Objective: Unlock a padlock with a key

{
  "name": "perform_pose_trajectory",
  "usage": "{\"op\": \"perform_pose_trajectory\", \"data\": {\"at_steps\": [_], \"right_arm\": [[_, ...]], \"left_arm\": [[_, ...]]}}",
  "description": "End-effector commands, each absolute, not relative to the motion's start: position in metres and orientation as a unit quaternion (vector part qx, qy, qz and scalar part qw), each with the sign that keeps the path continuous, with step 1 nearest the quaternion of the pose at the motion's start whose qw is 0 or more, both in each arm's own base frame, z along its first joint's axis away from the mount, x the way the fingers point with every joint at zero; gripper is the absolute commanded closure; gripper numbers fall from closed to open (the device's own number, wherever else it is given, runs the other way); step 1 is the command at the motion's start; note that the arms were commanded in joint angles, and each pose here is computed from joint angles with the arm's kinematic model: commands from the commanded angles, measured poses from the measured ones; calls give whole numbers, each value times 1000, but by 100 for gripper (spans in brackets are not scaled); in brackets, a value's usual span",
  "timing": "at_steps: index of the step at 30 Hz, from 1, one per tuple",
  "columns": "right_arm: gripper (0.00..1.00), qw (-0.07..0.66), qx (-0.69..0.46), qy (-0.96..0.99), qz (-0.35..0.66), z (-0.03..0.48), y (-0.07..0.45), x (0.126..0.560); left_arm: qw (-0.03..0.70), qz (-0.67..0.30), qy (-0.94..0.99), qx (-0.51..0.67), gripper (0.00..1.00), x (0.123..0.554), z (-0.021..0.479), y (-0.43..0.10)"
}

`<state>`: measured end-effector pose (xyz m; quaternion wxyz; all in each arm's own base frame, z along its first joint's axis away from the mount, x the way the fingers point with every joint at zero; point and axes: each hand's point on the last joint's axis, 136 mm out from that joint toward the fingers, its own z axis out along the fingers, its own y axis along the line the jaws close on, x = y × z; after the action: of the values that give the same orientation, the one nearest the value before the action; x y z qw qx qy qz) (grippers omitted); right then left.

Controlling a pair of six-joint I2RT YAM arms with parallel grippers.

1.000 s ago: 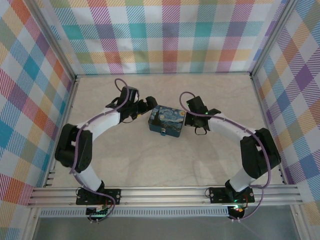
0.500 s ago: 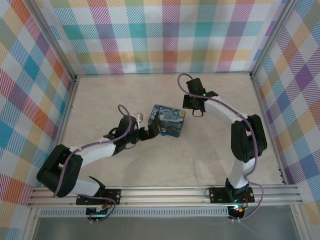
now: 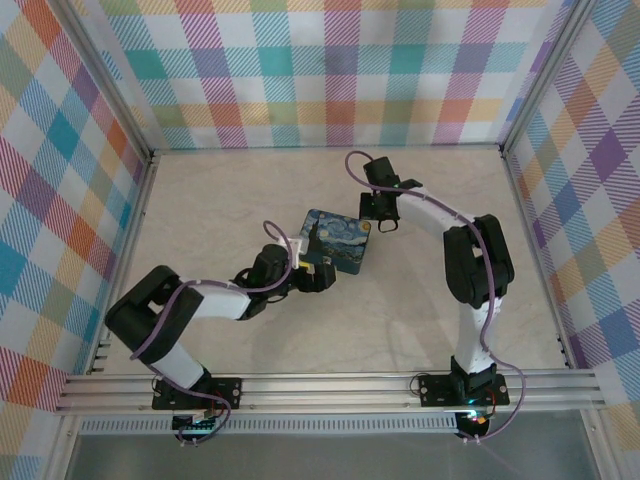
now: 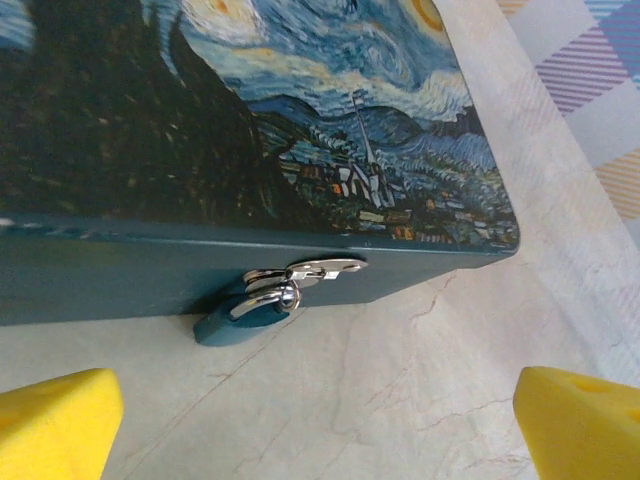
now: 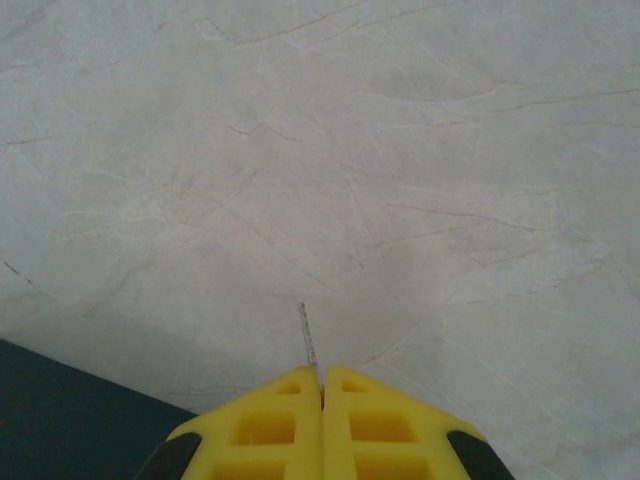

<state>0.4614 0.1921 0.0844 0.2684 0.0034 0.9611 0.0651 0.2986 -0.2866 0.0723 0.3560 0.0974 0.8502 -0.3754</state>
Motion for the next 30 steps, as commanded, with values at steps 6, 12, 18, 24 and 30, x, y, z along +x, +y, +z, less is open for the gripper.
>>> {"op": "perform_pose_trajectory", "data": {"at_steps": [6, 12, 18, 24, 30], "right_arm": [[100, 260, 1, 962, 84, 80, 199, 464], [100, 256, 4, 962, 93, 76, 201, 460], [100, 256, 0, 962, 96, 74, 204, 458], [100, 252, -2, 963, 98, 68, 206, 454], [100, 247, -8, 964, 100, 63, 208, 449]], "left_arm": [[422, -376, 809, 159, 0, 307, 88, -319], [446, -343, 808, 173, 0, 311, 74, -326], [469, -311, 809, 167, 0, 315, 63, -327], [476, -293, 813, 162, 0, 319, 57, -324], [453, -345, 792, 221, 4, 306, 64, -350]]}}
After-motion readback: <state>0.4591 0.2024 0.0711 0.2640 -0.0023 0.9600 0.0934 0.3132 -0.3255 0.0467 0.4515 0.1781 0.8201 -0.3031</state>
